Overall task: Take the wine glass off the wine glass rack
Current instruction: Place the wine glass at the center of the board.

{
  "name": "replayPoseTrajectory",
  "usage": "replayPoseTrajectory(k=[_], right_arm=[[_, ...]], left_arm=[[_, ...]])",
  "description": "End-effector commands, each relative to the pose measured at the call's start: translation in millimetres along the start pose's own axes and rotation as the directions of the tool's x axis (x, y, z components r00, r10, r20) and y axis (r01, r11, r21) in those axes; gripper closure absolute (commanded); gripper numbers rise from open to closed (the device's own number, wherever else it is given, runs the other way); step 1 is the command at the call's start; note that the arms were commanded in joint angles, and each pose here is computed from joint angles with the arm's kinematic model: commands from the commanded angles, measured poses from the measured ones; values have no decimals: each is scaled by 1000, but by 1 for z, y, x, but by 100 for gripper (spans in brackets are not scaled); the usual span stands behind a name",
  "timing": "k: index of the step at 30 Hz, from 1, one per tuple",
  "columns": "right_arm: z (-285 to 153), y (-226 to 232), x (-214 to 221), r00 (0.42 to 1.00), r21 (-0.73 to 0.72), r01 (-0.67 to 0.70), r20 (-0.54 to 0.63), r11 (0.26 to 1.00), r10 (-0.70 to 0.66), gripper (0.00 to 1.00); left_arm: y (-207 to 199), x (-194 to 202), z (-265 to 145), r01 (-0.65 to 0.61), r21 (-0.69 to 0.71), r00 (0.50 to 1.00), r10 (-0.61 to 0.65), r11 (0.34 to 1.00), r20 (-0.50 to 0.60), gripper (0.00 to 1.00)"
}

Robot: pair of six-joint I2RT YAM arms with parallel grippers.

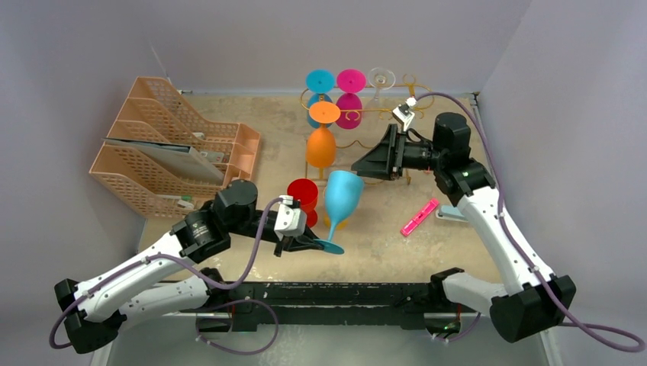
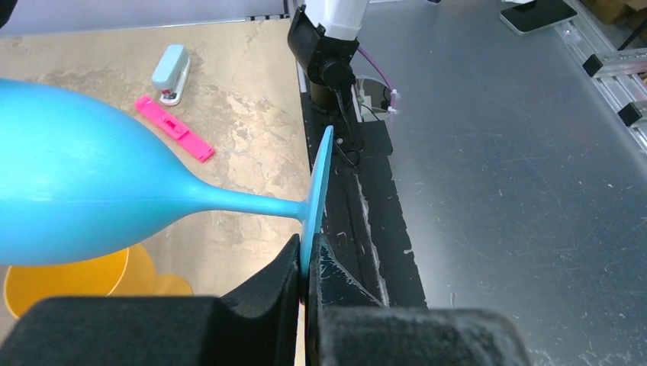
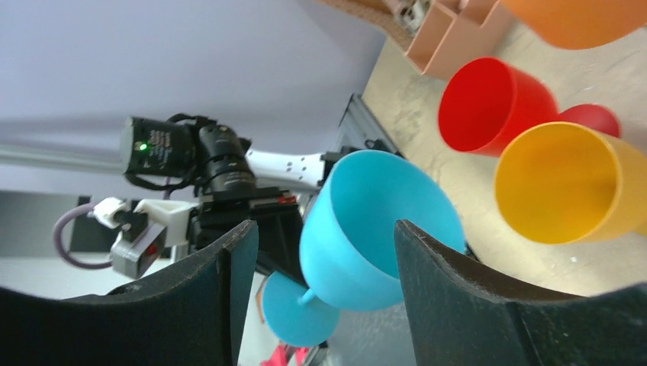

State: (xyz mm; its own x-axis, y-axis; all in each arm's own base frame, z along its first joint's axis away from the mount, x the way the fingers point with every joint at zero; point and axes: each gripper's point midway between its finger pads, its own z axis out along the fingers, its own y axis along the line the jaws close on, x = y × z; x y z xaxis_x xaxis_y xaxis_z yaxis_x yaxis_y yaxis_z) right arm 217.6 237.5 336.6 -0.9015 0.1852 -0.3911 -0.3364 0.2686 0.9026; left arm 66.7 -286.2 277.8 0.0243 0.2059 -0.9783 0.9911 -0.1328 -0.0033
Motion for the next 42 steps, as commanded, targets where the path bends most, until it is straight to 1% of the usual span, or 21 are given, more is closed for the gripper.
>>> replayPoseTrajectory(k=[1, 3, 10, 15, 18, 20, 23, 27, 30, 42], right_arm=[[-6, 30, 13, 989, -122, -14, -147, 992, -4, 34], [-7, 31, 16, 986, -126, -17, -169, 992, -5, 36], [-14, 48, 32, 961, -220, -18, -272, 975, -44, 45], [-15, 51, 40, 950, -240, -23, -306, 970, -54, 54], [-11, 45, 38, 956, -209, -40, -293, 977, -24, 63], [-9, 43, 36, 953, -204, -55, -302, 977, -10, 66], [-10, 46, 37, 953, -207, -53, -303, 977, -13, 66], [-12, 45, 40, 959, -182, -45, -284, 982, -9, 63], [-14, 43, 44, 957, -179, -48, -289, 983, -6, 65], [-17, 46, 47, 960, -187, -41, -280, 982, -13, 86]], left_arm=[[-3, -26, 3, -47, 34, 996, 45, 998, 71, 100], [-4, -25, 4, -43, 40, 997, 40, 998, 70, 100], [-5, -25, 2, -61, 40, 995, 57, 997, 81, 100], [-5, -23, 2, -65, 39, 995, 62, 997, 78, 100], [-2, -22, 4, -60, 32, 996, 57, 998, 75, 100], [-1, -21, 4, -59, 26, 995, 57, 998, 77, 100], [-1, -22, 4, -64, 24, 994, 61, 998, 86, 100], [-2, -17, 5, -55, 28, 996, 52, 998, 72, 100], [-1, -14, 6, -47, 27, 997, 45, 999, 63, 100], [4, -13, 10, -34, 18, 998, 33, 999, 57, 100]])
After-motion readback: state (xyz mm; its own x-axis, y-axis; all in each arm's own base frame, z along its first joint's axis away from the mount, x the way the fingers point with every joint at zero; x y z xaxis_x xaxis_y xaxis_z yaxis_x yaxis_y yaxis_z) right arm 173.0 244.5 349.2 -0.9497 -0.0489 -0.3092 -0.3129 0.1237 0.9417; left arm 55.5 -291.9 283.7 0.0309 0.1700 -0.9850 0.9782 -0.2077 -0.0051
